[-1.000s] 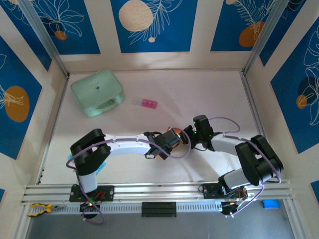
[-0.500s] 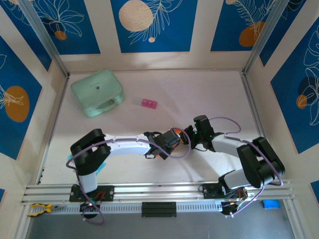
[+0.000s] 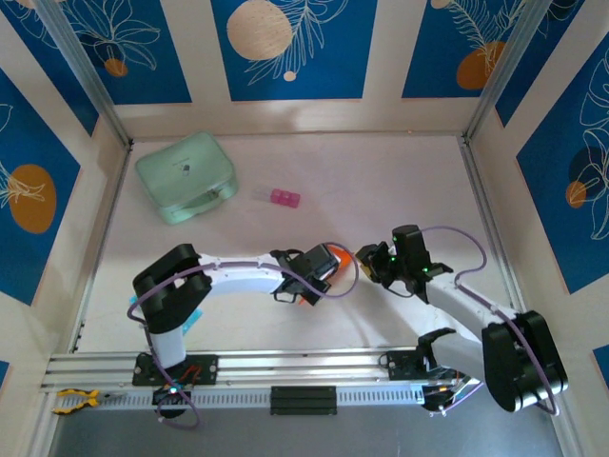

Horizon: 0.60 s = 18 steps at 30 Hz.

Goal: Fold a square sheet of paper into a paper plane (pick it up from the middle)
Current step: Fold the wing for the fifth time at the center of the table.

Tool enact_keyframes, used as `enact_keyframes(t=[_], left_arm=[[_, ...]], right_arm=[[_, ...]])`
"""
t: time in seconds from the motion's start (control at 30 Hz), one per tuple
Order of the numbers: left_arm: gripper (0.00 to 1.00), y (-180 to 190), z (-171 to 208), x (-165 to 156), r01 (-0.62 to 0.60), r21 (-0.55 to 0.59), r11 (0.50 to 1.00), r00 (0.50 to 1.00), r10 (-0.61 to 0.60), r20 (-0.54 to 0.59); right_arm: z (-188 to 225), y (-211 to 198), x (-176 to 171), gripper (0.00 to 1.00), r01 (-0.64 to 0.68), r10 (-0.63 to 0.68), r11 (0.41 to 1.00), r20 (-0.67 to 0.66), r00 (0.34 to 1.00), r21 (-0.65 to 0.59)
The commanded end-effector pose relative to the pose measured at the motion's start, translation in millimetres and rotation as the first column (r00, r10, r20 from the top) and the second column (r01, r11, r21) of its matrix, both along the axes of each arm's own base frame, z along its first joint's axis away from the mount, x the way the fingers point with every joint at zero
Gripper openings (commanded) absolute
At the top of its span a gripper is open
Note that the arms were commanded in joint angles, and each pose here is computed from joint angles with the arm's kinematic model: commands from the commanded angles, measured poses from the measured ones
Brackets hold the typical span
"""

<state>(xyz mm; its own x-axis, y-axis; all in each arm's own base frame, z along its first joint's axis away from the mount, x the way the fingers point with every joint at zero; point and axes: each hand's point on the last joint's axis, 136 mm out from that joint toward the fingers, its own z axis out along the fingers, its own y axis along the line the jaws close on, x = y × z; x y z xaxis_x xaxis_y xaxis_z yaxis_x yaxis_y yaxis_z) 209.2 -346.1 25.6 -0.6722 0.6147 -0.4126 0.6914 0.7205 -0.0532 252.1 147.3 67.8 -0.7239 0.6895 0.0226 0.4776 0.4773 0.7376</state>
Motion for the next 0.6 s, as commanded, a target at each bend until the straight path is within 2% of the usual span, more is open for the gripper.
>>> enact_keyframes(t=[0.0,0.43,0.57], left_arm=[[0.00,-4.0,2.2,-4.5,-0.011,-0.072,0.997,0.998,0.006,-0.066],[0.00,-2.6,-3.6,-5.7,-0.061,-0.193,0.979,0.981,0.023,-0.194],[0.00,-4.5,-1.7,-5.5,-0.059,-0.240,0.969,0.979,0.008,-0.206]], right_arm=[[-3.7,-8.8,-11.9,0.36,0.000,0.000,0.999,-0.006,1.000,-0.033],[1.3,-10.8,-23.9,0.36,-0.015,0.016,1.000,0.033,0.999,-0.020],[4.8,-7.6,-21.8,0.35,-0.045,0.047,0.998,0.080,0.996,-0.033]])
